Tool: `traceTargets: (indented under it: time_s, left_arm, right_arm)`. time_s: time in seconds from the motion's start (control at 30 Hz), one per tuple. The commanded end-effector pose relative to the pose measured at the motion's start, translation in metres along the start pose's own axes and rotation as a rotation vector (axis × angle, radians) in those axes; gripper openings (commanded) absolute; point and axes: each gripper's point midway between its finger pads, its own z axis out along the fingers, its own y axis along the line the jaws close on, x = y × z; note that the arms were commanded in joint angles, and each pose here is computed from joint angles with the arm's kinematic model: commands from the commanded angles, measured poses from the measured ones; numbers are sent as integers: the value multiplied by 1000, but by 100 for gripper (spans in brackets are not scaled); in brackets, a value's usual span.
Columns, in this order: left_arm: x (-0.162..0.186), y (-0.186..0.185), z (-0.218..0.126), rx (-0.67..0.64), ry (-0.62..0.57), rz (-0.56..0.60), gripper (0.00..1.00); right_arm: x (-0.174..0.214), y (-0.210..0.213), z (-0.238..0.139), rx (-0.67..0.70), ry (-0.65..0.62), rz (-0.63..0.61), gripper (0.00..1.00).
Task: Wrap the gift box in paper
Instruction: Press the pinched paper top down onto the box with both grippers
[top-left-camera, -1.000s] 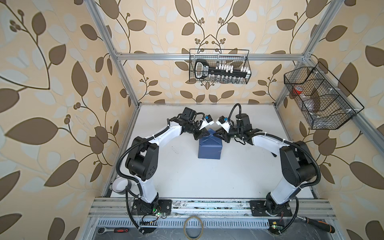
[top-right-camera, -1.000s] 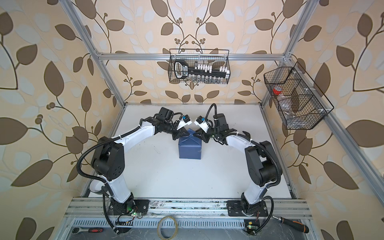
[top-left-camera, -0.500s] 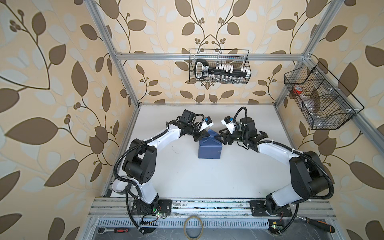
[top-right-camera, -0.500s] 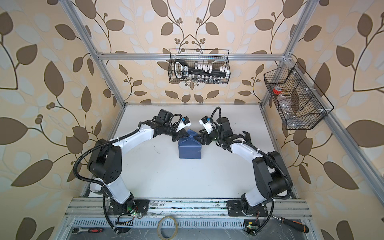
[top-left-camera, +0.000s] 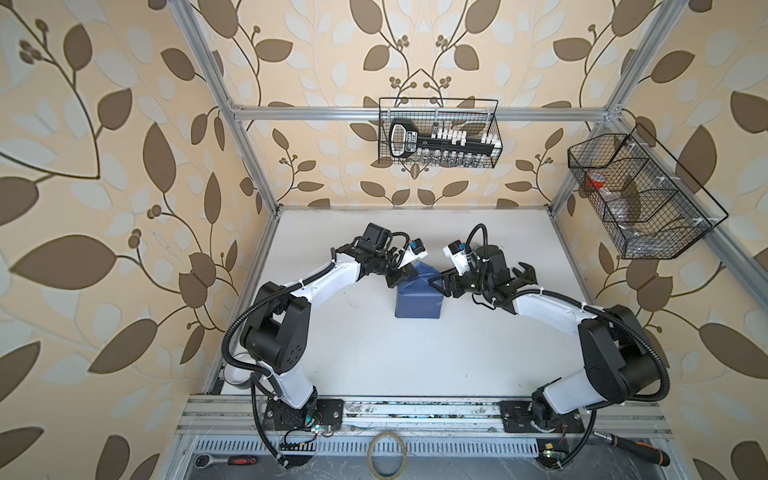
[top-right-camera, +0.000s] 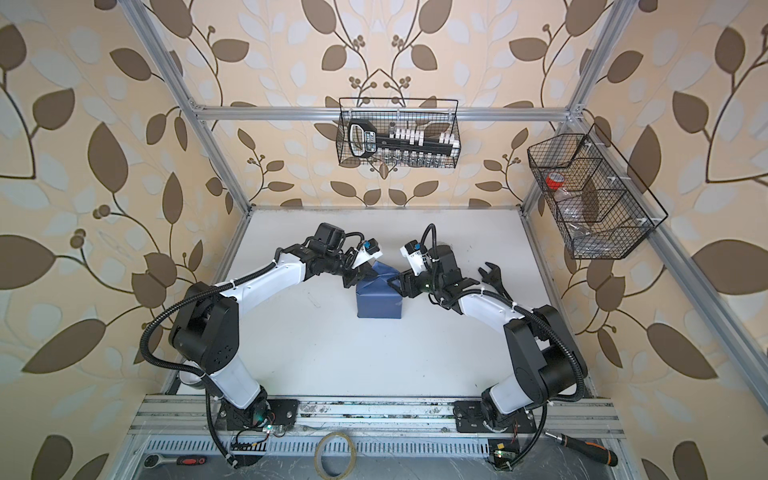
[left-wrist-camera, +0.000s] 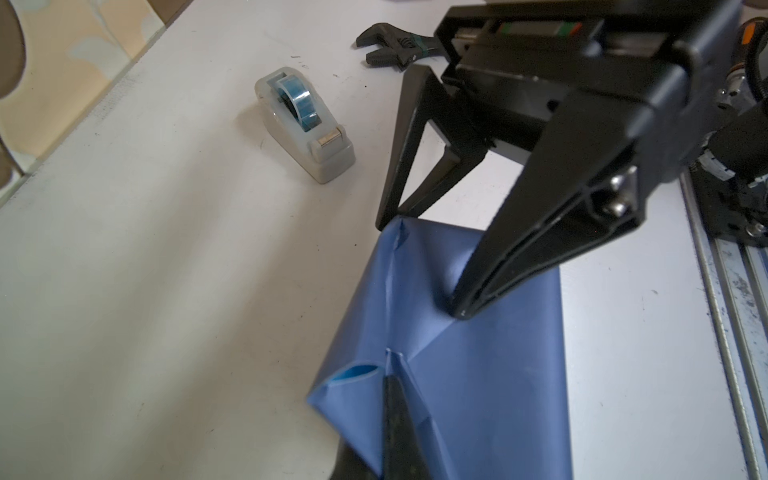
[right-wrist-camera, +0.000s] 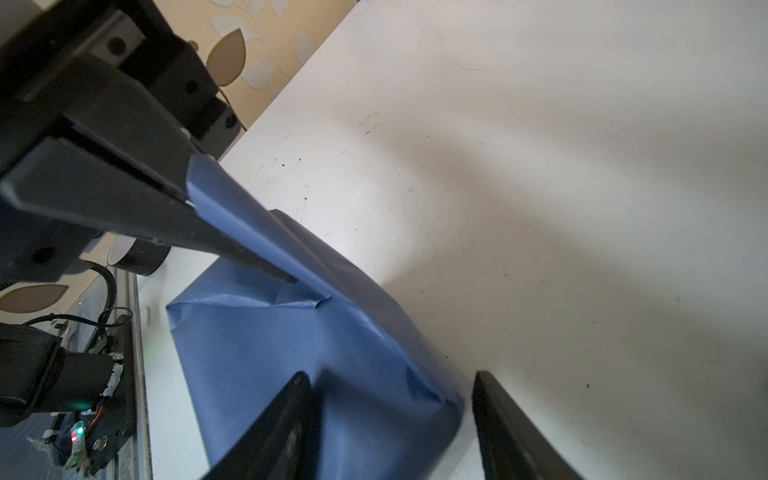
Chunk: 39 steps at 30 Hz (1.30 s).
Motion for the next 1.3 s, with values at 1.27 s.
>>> traceTargets:
  time_s: [1.27]
  left_arm:
    - [-12,-36,-12,-29,-7,159,1]
  right_arm:
    - [33,-19,5,103,87,56,54]
